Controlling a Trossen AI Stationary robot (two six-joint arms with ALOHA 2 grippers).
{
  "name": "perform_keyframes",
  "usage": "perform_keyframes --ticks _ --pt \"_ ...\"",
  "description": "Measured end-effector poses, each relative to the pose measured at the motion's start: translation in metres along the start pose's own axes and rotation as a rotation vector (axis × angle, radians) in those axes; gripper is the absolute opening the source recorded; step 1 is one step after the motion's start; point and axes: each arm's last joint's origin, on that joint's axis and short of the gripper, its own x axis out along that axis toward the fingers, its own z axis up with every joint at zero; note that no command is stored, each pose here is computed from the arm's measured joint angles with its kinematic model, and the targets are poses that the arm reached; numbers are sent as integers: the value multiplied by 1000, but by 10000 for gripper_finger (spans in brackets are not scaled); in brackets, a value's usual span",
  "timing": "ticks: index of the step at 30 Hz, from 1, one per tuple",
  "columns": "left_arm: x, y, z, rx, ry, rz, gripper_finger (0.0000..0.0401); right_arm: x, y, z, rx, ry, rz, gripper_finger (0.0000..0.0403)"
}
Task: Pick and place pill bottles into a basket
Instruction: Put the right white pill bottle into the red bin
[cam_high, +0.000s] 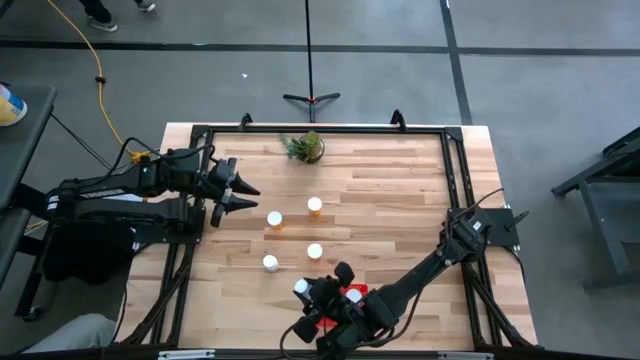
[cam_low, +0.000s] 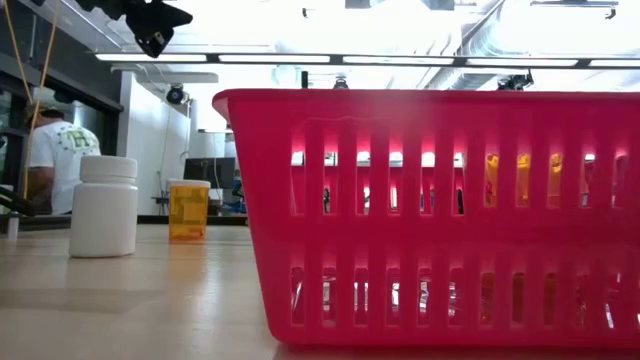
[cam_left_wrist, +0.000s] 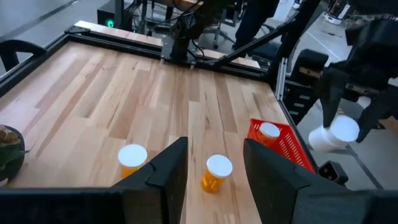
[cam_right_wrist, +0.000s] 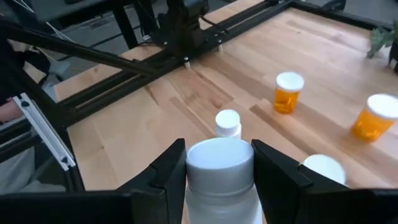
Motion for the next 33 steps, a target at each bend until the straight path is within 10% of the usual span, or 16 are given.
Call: perform_keyframes --ticks 33 --pt "-30 -5 -13 7 -32 19 191 4 8 -43 65 36 -20 143"
